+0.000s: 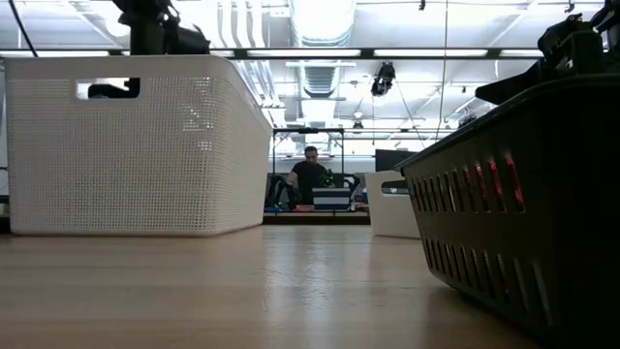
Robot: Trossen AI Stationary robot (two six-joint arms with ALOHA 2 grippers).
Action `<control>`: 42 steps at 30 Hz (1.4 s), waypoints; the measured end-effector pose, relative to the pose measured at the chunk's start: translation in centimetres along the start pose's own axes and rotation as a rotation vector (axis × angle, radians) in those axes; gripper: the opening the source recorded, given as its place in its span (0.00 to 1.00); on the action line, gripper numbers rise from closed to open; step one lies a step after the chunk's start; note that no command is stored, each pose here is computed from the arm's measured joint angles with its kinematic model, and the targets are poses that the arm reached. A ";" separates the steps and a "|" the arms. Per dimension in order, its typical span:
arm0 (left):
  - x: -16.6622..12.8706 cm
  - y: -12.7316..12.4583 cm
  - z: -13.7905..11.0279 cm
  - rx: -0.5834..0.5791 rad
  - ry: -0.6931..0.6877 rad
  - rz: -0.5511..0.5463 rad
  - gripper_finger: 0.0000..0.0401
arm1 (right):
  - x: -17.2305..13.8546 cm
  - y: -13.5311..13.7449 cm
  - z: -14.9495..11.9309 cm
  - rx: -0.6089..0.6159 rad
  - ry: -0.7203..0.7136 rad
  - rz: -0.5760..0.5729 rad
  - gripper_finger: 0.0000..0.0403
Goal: Pick & place medical supplies in basket/bin
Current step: Put the blue patient gown into the large white bin
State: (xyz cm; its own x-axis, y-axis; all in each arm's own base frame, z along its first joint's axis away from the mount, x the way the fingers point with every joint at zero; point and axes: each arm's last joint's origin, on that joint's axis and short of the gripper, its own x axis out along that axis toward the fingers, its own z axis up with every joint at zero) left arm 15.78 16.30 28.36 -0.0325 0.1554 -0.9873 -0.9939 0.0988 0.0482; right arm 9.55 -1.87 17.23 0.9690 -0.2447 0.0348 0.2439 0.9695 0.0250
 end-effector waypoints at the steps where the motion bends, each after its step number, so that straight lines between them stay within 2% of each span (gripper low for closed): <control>1: 0.4 -0.1 0.1 0.001 0.009 0.006 0.32 | 0.0 0.0 0.0 0.000 0.000 0.000 0.03; 8: 3.0 -0.6 0.0 0.002 0.091 0.056 0.32 | 0.0 0.0 0.0 0.000 0.000 0.000 0.03; 13: 4.5 -0.8 -0.1 0.001 0.084 0.049 0.33 | 0.0 0.0 0.0 0.000 0.000 0.000 0.03; 23: 5.5 -0.8 -0.3 0.005 0.094 0.034 0.35 | 0.0 0.0 0.0 0.000 0.000 0.000 0.03; 35: 5.5 -0.9 -0.3 0.011 0.100 0.015 0.63 | 0.0 0.0 0.0 0.000 0.000 0.000 0.03; 42: 5.5 -0.9 -0.3 0.011 0.101 0.014 0.72 | 0.0 0.0 0.0 0.000 0.000 0.000 0.03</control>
State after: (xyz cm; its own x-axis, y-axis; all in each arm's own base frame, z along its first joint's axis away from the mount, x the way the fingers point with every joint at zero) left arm 16.46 16.74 22.84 -0.0574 0.0566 -0.9967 -0.9922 0.1078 0.0633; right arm 9.55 -1.87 17.23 0.9690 -0.2446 0.0352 0.2438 0.9695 0.0250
